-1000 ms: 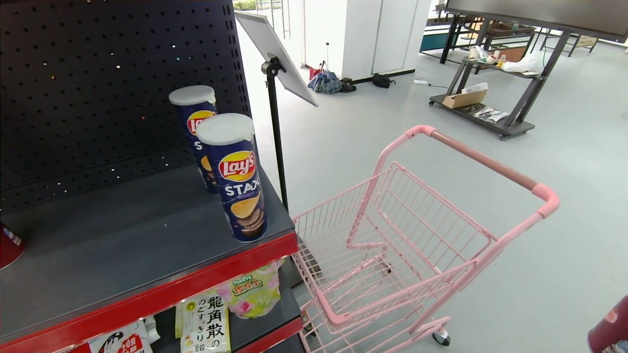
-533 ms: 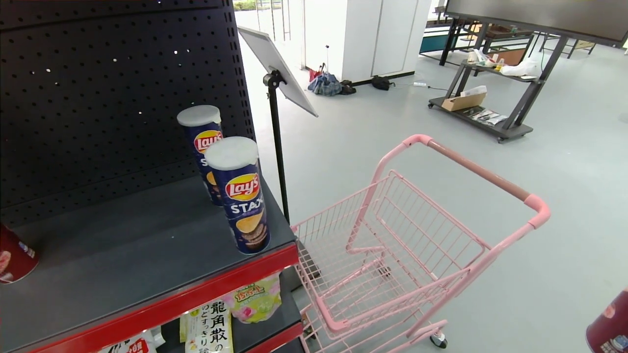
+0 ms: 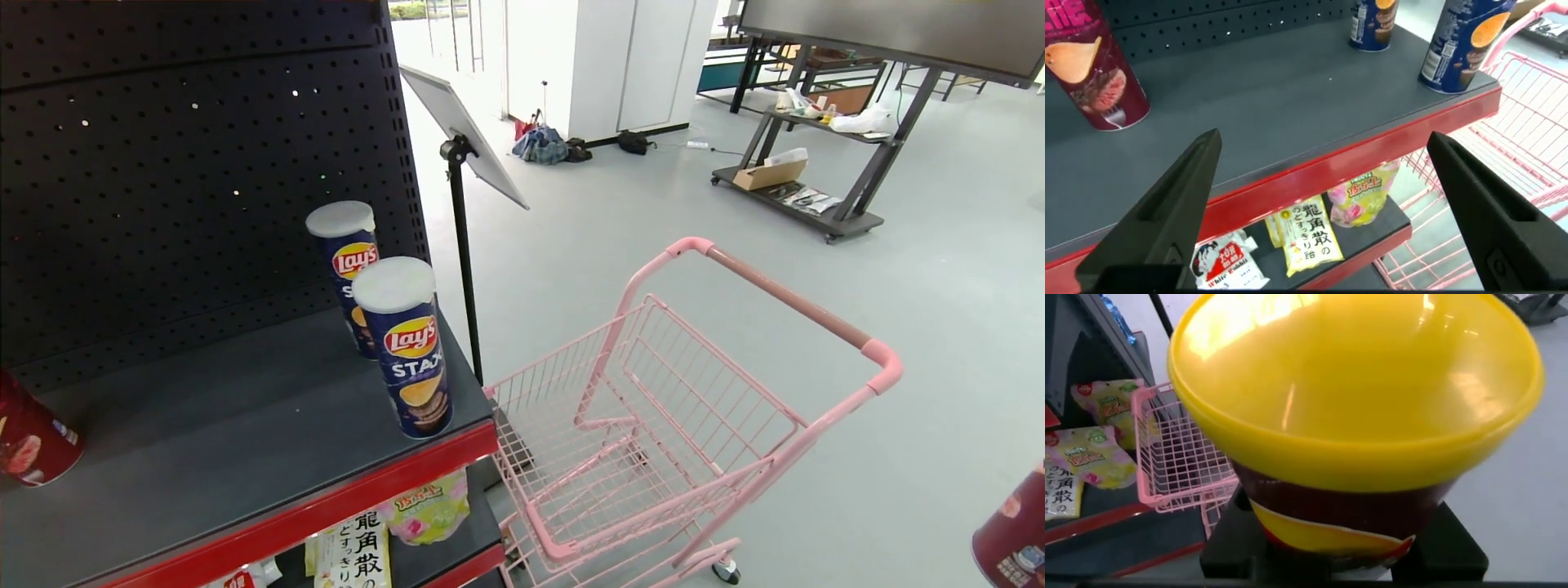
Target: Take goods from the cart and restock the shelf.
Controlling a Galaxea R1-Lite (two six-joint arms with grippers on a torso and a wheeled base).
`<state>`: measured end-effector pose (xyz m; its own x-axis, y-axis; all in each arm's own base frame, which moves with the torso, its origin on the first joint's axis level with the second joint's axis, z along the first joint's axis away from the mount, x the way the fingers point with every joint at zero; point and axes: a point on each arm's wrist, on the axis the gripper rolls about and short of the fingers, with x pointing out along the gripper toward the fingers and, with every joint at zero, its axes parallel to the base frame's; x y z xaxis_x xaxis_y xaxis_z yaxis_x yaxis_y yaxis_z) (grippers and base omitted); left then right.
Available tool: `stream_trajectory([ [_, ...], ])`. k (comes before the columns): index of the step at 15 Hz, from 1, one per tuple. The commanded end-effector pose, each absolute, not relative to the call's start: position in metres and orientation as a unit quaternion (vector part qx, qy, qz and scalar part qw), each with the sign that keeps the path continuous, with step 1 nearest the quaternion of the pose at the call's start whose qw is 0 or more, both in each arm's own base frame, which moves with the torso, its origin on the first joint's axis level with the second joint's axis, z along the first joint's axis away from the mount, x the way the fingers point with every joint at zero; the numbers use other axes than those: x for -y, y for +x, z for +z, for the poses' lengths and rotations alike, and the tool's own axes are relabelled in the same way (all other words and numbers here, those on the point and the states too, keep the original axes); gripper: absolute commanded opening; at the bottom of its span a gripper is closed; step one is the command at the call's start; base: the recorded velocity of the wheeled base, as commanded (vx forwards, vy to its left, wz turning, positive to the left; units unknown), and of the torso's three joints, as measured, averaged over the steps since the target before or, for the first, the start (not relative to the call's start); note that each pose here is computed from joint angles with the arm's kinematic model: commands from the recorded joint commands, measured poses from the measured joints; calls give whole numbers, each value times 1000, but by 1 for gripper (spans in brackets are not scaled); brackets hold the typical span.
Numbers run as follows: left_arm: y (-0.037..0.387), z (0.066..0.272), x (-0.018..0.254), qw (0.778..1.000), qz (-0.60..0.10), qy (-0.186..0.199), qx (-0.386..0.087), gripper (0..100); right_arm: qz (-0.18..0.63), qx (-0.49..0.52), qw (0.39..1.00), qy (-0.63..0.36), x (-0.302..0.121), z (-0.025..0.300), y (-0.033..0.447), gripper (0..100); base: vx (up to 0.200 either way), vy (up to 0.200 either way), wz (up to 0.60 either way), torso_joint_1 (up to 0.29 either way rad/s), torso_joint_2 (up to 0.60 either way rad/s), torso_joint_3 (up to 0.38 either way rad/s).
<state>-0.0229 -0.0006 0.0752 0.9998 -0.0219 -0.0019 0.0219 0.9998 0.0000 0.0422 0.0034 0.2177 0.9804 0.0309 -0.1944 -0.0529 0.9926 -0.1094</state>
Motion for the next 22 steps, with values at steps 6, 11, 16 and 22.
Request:
stream_trajectory([
  [6,-23,75,1,1000,-11,0,-2,100,23,-105,992,-64,-3,205,38,0,0,0,600,5,1,-2],
  [11,-23,75,1,1000,-11,0,-2,100,26,-90,994,-65,-1,190,21,0,0,0,480,2,2,1],
  [16,-23,75,1,1000,-11,0,-2,100,72,-37,995,-57,2,150,-14,0,0,120,0,-1,2,1],
  [22,-23,75,1,1000,-11,0,-2,100,73,-22,996,-54,3,142,-20,0,0,200,0,3,3,3],
])
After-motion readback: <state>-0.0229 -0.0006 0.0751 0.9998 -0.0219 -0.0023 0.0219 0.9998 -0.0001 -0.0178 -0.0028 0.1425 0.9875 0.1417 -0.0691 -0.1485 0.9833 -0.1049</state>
